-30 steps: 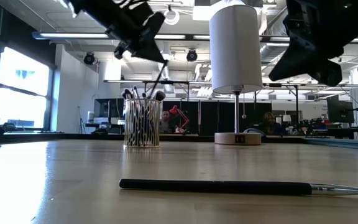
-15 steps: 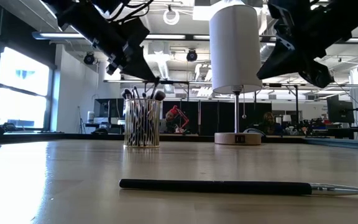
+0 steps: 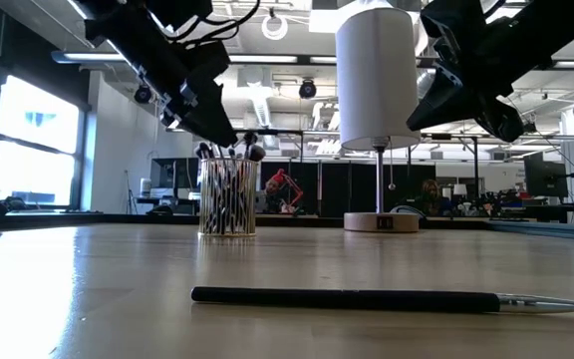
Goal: Put items in baskets/containers
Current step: Put the black eyeshadow brush into the yellow holder
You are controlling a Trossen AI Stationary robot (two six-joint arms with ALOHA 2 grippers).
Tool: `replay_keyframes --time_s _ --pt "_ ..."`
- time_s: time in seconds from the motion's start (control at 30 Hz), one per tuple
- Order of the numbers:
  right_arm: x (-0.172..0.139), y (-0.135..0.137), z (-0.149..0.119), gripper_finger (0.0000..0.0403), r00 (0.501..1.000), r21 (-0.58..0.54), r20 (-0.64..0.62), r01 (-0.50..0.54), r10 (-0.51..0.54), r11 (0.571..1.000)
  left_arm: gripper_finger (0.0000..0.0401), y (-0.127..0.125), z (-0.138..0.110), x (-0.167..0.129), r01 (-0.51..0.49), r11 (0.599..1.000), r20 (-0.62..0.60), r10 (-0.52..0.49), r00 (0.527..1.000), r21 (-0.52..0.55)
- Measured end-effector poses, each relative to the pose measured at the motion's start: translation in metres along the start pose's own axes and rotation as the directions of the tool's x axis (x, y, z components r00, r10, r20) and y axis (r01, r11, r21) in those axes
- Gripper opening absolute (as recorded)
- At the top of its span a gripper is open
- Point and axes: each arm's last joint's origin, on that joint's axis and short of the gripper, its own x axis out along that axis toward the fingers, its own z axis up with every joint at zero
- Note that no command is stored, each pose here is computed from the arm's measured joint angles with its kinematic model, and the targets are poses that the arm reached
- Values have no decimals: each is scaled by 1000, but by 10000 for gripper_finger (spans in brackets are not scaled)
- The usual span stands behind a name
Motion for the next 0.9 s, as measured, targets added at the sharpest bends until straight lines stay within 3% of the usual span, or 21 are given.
replay_keyframes --time_s 0.23,0.37,0.47,0.57,0.73,0.9 --pt "0 0 -1 1 1000 -64 -27 -9 8 998 173 -2 31 -24 27 998 -56 -24 998 54" --pt "0 0 -2 4 999 -91 -51 -23 18 996 174 -4 61 -42 19 999 -10 -19 1000 32" --pt "0 0 -3 6 995 -106 -90 -44 35 993 175 -4 76 -54 14 1000 -7 -14 1000 -28" --pt "-1 1 -6 6 983 -132 -169 -98 75 986 175 -6 89 -63 33 986 23 -29 999 -164" --pt "-3 2 -12 1 949 -180 -293 -173 115 968 175 -27 80 -68 78 951 -14 -86 996 -300" --pt "-8 4 -19 8 936 -238 -328 -213 128 948 175 -70 51 -58 79 929 -156 -144 977 -362"
